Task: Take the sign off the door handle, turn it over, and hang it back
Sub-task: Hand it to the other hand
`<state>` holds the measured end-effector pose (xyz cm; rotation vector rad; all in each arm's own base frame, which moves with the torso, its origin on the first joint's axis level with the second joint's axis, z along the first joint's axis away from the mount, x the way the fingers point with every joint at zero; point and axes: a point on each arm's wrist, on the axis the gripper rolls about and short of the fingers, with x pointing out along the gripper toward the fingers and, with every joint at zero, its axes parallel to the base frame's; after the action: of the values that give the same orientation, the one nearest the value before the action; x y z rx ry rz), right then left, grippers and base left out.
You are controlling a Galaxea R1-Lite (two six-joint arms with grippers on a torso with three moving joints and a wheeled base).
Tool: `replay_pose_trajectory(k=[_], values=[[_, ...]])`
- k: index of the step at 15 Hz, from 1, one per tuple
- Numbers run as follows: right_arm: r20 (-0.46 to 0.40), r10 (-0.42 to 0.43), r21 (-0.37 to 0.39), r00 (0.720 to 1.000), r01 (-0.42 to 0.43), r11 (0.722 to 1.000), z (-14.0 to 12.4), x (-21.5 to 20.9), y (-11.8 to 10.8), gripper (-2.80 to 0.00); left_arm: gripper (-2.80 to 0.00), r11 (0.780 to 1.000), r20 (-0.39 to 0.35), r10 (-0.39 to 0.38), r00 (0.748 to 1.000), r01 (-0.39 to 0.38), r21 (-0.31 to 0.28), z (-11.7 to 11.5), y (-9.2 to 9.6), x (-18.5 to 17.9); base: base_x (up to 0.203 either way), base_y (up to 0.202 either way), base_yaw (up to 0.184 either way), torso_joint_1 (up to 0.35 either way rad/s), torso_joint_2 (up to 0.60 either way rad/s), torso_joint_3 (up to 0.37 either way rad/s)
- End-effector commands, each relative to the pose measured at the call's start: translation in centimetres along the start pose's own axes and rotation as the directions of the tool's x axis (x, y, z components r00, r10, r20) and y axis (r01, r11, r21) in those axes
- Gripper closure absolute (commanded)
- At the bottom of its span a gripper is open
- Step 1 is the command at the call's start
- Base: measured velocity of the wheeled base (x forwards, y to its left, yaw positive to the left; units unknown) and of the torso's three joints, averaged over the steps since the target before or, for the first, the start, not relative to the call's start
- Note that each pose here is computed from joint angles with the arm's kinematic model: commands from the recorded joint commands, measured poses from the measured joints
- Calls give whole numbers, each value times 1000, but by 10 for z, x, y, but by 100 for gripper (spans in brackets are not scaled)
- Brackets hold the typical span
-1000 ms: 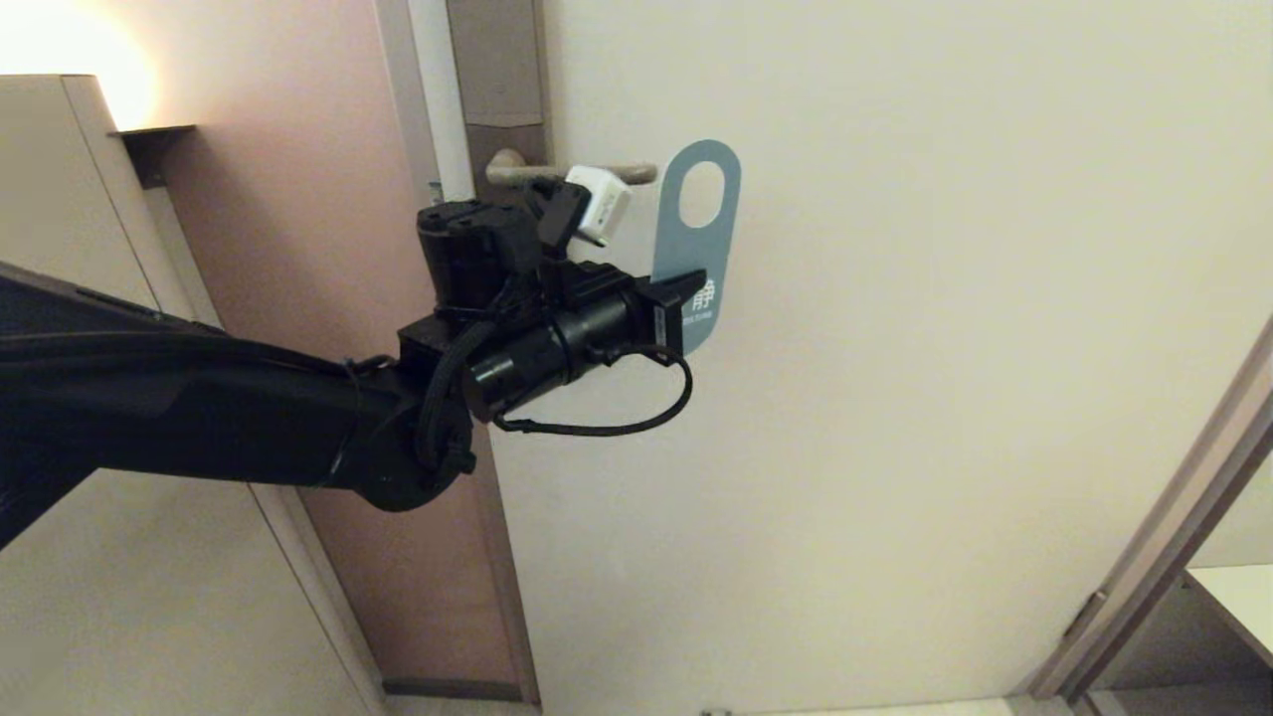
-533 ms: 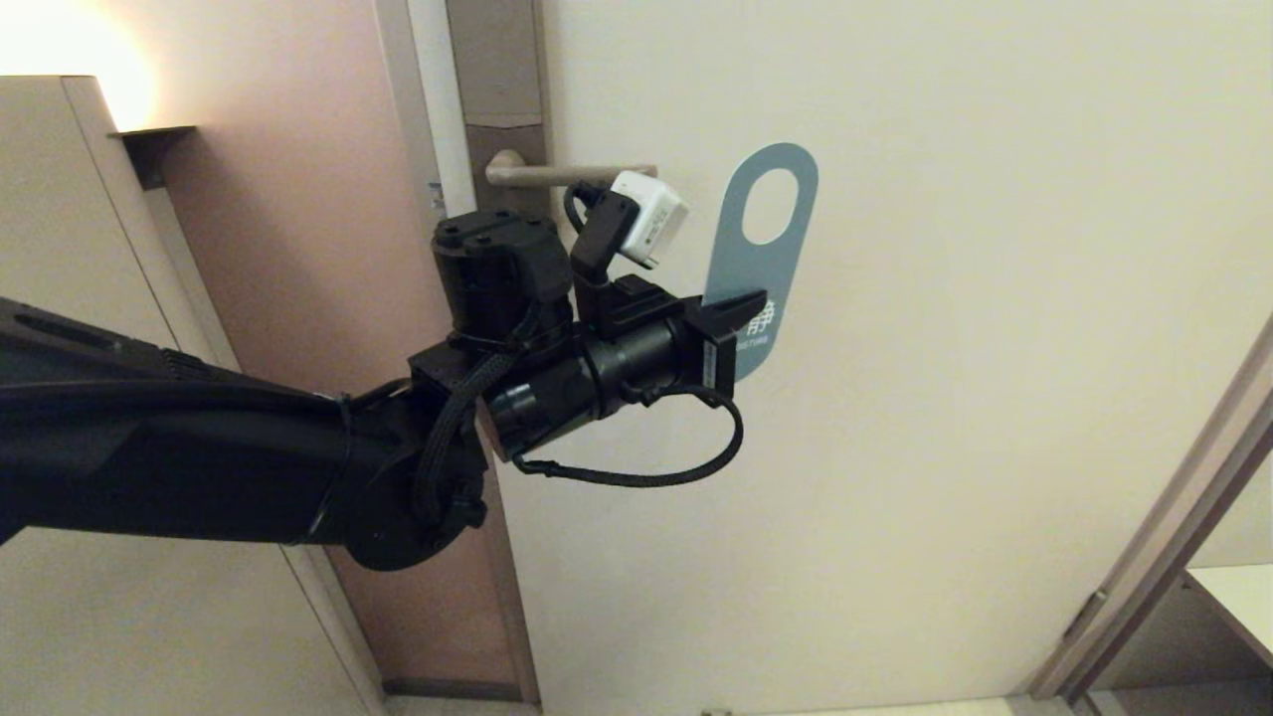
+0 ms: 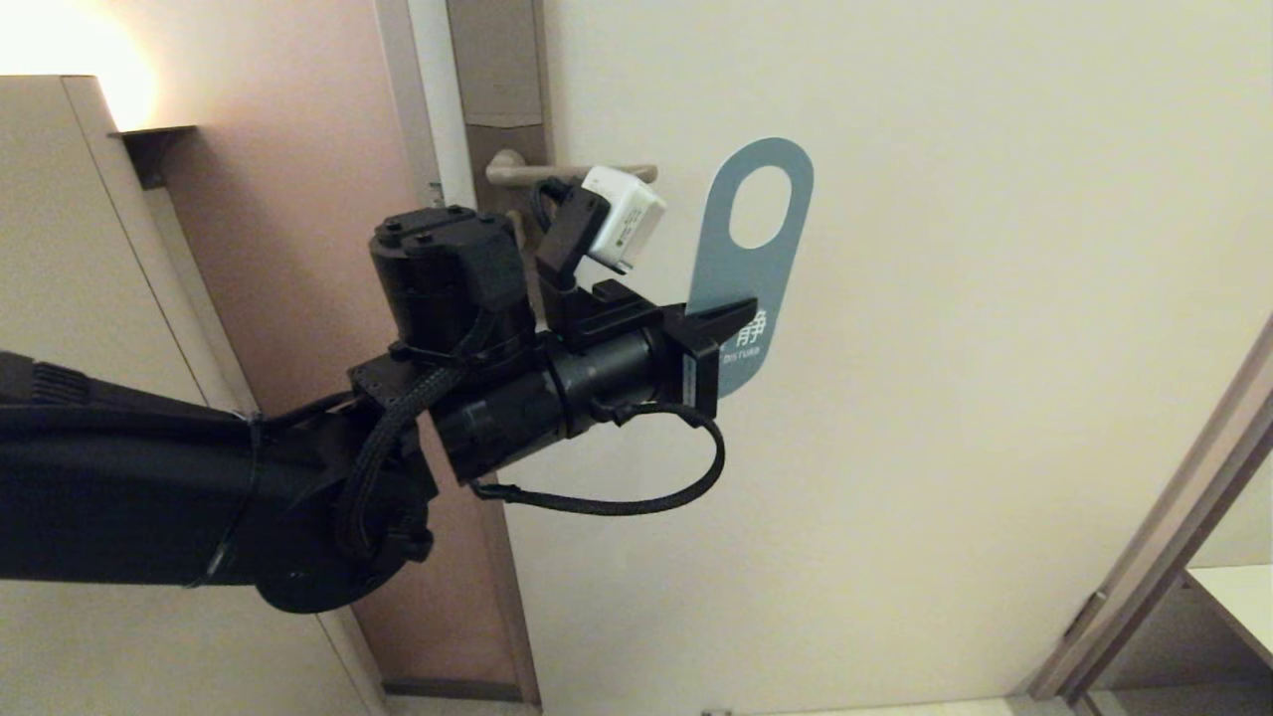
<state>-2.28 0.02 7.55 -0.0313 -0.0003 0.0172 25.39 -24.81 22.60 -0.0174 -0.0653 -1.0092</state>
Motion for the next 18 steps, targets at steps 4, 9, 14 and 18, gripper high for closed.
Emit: replay_pose_trajectory(k=[4,9,14,18], values=[[-1,1,-1,1000,-1,1000,0,0,0,0,0,1000,6,11,1000,-11,0,10,-3,-35,0,0,0,0,0,0],[-1,1,-1,1000,-1,1000,0,0,0,0,0,998,-30,-58,998,58,-20,5,-9,-61,0,0,0,0,0,0],[-1,1,-1,1000,-1,1000,0,0,0,0,0,979,-39,-160,986,154,-137,1,-13,-68,0,0,0,0,0,0],[-1,1,-1,1000,-1,1000,0,0,0,0,0,953,-26,-234,972,225,-202,4,-11,-68,0,0,0,0,0,0]])
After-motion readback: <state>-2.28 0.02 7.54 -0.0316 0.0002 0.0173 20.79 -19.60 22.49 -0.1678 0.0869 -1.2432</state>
